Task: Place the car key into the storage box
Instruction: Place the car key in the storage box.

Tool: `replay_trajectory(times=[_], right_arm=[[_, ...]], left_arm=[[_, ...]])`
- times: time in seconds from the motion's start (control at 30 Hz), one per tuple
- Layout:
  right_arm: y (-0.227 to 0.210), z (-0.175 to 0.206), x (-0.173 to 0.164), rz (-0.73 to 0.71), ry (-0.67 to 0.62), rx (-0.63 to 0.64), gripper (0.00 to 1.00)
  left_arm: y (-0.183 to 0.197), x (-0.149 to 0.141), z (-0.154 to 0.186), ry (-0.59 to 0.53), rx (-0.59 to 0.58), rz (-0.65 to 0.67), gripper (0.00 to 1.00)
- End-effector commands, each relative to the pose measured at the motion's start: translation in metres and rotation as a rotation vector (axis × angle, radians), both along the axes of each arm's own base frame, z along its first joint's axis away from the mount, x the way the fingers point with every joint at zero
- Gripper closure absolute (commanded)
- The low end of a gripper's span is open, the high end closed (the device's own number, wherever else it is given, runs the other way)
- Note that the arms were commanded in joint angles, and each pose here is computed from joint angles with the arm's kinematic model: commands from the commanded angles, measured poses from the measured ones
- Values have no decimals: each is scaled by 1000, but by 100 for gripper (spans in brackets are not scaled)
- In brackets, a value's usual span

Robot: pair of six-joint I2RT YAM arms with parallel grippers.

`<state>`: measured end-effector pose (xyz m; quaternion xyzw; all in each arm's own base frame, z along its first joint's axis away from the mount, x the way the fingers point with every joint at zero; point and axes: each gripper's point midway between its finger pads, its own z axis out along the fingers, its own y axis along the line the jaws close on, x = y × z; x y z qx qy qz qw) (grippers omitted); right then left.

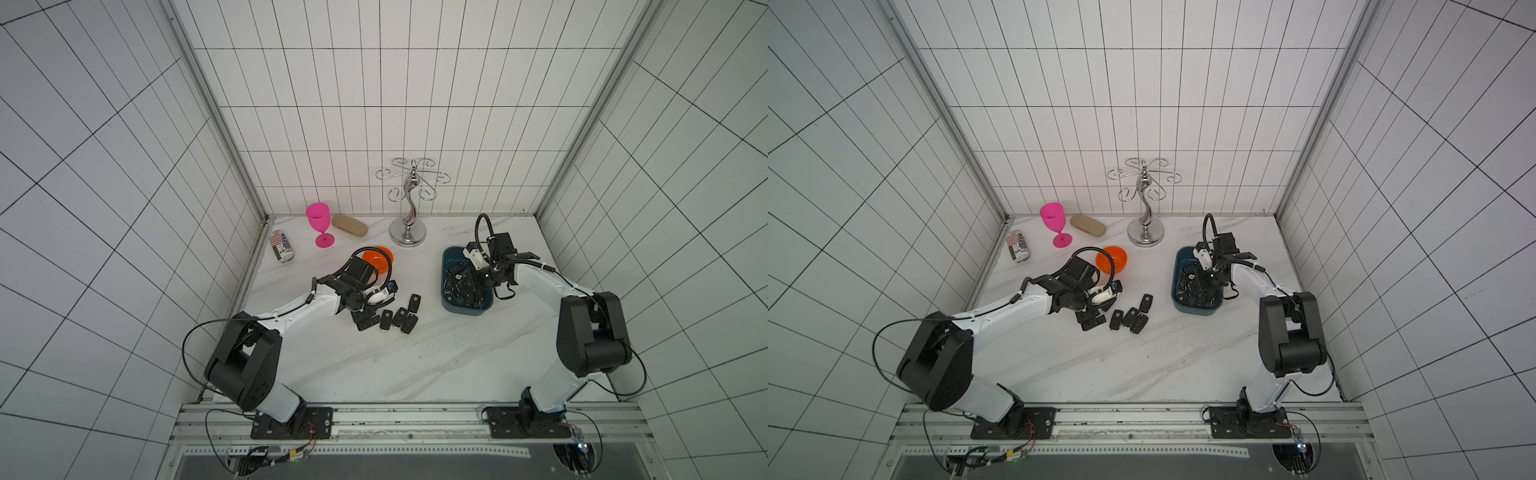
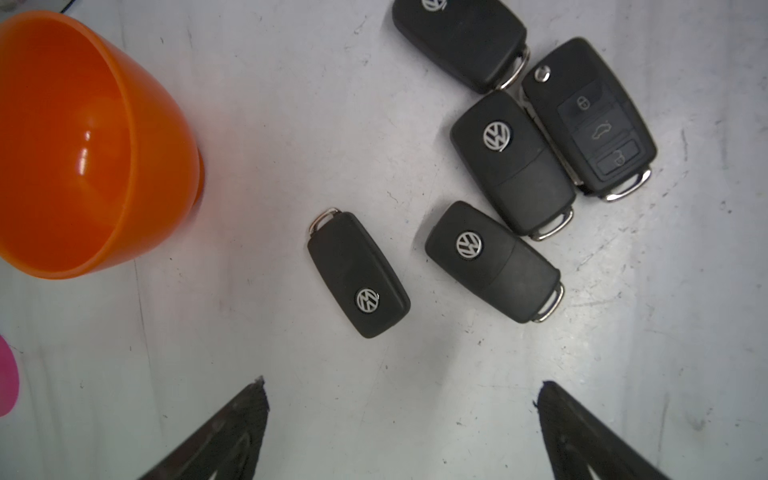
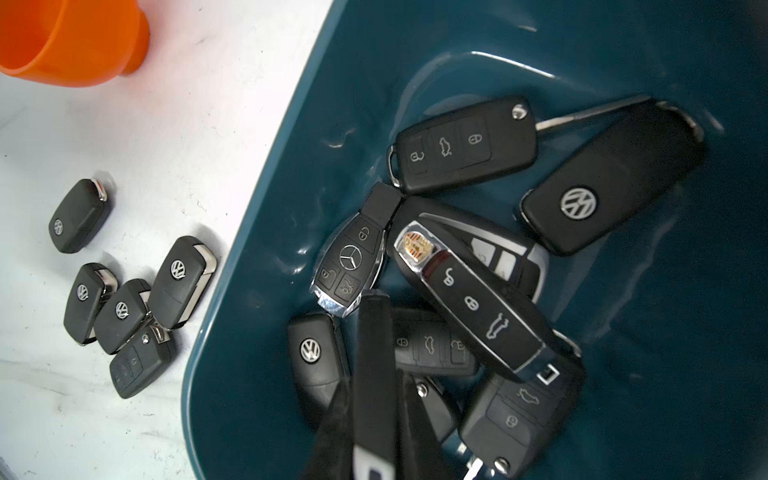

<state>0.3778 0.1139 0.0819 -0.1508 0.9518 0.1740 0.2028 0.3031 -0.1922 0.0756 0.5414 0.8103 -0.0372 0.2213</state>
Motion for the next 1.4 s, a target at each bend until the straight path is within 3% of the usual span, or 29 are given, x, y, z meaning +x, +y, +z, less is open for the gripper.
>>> replay_trajectory(times=[0.0, 0.1, 0.23, 0.47, 0.67, 1.03, 1.37], right_arm=[[5, 4, 6, 26, -8, 12, 100], [7, 2, 5, 34, -2, 4, 99], [10, 1, 5, 49, -1, -5, 88], [14, -1, 9, 56, 1, -17, 78], [13, 0, 10, 55, -5, -28, 50], [12, 3, 10, 49, -13, -33, 41], [11, 1, 10, 46, -10, -35, 40]], left_arm=[[-6, 24, 5, -10, -94, 81, 2], [-6, 33, -1, 44, -133, 157, 2], [-5, 40, -9, 73, -175, 233, 2], [7, 53, -20, 40, -148, 335, 6], [9, 54, -29, 52, -135, 358, 12], [9, 49, -37, 88, -130, 368, 15], [4, 40, -42, 134, -131, 349, 16]])
